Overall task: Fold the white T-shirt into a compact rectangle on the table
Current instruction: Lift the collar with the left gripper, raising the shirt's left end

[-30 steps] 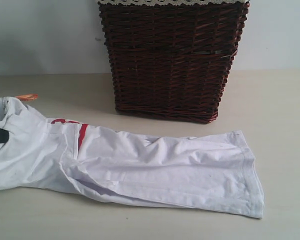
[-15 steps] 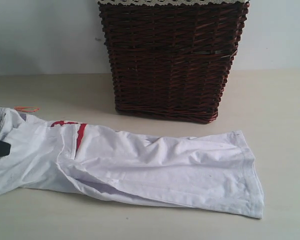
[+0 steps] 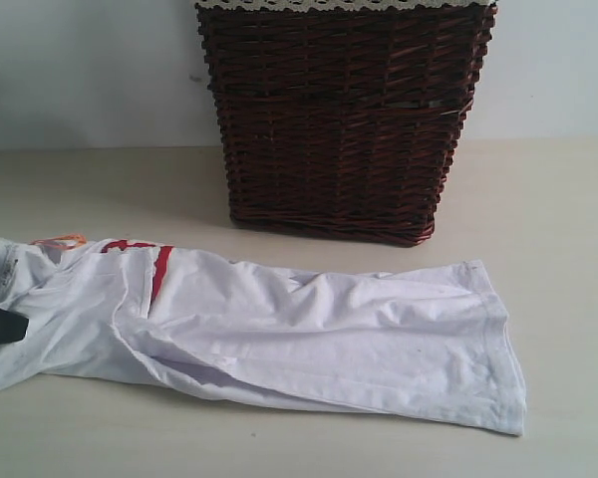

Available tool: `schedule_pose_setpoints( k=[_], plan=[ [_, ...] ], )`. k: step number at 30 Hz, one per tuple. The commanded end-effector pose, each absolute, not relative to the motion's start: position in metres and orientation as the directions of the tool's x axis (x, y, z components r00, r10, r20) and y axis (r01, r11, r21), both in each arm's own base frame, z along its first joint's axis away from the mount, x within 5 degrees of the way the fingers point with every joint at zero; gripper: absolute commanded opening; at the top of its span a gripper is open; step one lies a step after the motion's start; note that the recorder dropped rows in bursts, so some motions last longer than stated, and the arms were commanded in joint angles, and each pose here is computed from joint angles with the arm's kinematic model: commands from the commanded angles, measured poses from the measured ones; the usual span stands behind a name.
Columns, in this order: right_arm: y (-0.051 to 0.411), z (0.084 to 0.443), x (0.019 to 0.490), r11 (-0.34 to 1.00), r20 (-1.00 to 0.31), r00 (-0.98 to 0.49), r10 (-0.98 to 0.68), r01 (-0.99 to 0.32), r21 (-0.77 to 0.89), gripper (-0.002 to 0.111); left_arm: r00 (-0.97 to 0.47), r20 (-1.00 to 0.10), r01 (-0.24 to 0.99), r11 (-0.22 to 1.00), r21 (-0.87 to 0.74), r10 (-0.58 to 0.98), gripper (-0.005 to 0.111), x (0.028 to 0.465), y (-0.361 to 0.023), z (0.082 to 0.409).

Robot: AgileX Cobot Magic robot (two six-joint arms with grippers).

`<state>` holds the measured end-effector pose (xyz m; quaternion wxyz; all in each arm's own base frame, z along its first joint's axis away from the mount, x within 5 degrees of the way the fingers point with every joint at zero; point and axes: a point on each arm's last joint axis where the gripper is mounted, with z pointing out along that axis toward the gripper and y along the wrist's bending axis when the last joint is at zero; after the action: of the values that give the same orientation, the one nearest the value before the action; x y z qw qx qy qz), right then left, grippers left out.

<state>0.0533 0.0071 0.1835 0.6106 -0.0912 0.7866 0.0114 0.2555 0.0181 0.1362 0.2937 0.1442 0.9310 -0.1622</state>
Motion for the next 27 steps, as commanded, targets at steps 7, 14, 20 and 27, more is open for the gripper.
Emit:
schedule_pose_setpoints(
  k=[7,14,20,27],
  plan=[
    [0.007,0.184,0.053,0.984,-0.967,-0.222,-0.128,-0.152,-0.095,0.049,-0.776,-0.606,0.350,0.919,-0.180,0.177,0.000,0.256,0.020,0.139],
    [0.007,0.184,0.053,0.984,-0.967,-0.222,-0.128,-0.152,-0.095,0.049,-0.671,-0.728,0.354,0.924,-0.146,0.142,0.000,0.264,0.019,0.181],
    [0.007,0.184,0.053,0.984,-0.967,-0.222,-0.128,-0.152,-0.095,0.049,-0.513,-0.853,0.332,0.938,-0.098,0.092,0.000,0.277,0.021,0.231],
    [0.007,0.184,0.053,0.984,-0.967,-0.222,-0.128,-0.152,-0.095,0.049,-0.479,-0.868,0.342,0.938,-0.049,0.129,0.000,0.282,0.023,0.244]
  ],
)
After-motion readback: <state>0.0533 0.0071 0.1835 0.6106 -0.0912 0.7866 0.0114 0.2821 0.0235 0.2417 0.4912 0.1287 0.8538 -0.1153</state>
